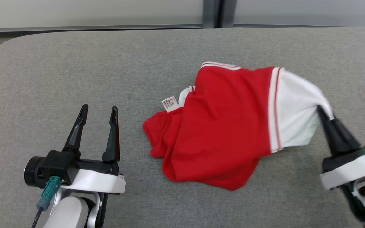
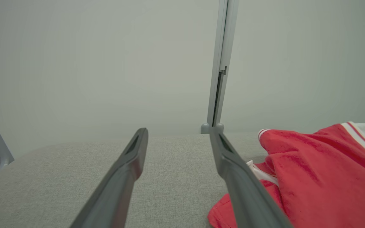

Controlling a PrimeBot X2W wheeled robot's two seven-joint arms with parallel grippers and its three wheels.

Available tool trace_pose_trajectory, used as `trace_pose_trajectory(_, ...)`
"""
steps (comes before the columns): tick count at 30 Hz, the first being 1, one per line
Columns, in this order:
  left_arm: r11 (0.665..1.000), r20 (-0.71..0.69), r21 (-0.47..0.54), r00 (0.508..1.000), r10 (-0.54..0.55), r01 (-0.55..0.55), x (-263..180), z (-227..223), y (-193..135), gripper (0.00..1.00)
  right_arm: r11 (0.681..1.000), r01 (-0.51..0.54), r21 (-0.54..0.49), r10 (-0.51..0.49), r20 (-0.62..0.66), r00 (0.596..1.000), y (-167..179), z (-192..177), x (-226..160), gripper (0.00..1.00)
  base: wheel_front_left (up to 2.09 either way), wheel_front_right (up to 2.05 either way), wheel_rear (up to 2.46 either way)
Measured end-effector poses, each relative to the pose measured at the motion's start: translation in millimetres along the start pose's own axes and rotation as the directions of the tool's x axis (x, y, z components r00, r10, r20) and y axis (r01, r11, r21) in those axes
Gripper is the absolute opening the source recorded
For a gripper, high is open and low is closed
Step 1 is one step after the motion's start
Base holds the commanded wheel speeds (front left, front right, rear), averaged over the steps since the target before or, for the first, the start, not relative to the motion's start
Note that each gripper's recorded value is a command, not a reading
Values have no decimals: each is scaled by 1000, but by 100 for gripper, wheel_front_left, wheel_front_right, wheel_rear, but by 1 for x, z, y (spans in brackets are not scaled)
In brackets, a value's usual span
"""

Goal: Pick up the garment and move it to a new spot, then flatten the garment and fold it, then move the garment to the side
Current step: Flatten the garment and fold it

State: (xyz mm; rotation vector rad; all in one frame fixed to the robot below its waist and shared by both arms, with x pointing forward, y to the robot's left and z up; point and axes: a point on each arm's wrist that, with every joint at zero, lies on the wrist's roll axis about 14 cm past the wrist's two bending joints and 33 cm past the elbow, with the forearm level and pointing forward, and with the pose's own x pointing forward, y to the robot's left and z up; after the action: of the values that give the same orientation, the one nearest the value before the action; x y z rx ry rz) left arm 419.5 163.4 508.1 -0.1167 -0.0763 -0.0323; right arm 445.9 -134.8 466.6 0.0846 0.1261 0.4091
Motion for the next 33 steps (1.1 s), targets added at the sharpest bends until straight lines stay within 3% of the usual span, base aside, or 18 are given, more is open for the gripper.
trace_pose_trajectory(6, 1000, 1, -6, 1000, -23, 23, 4, -2, -8, 100, 982, 186, -22, -186, -6, 983, -62, 6, -23, 0, 0, 0, 0)
trace_pose_trajectory(10, 999, -7, -6, 999, -33, 33, 6, -5, -11, 100, 947, 322, 10, -319, -110, 941, -97, -27, -52, 0, 0, 0, 0)
trace_pose_trajectory(13, 999, -13, -4, 999, -39, 39, 7, -8, -12, 100, 926, 376, 39, -362, -197, 911, -103, -58, -69, 0, 0, 0, 0)
trace_pose_trajectory(14, 999, -12, -4, 999, -40, 40, 8, -8, -12, 100, 920, 388, 55, -368, -220, 904, -102, -67, -72, 5, 0, 0, 0)
trace_pose_trajectory(15, 999, -10, -4, 999, -40, 40, 9, -8, -12, 100, 917, 394, 68, -369, -238, 899, -99, -74, -74, 45, 0, 0, 0)
trace_pose_trajectory(16, 999, -10, -4, 999, -41, 41, 10, -7, -12, 100, 914, 398, 78, -369, -248, 896, -97, -79, -75, 94, 0, 0, 0)
trace_pose_trajectory(17, 999, -10, -5, 999, -41, 41, 10, -8, -13, 100, 912, 400, 90, -368, -252, 895, -95, -83, -75, 100, 0, 0, 0)
trace_pose_trajectory(23, 999, 0, -2, 999, -39, 39, 9, -3, -13, 100, 923, 370, 108, -356, -125, 926, -88, -54, -64, 100, 0, 0, 0)
trace_pose_trajectory(28, 1000, 14, 3, 1000, -28, 28, 2, 4, -10, 100, 951, 304, 46, -306, 44, 951, -76, 0, -54, 100, 0, 0, 0)
trace_pose_trajectory(33, 1000, 24, 6, 999, -29, 29, -8, 10, -10, 100, 970, 243, -12, -240, 111, 964, -52, 36, -57, 100, 0, 0, 0)
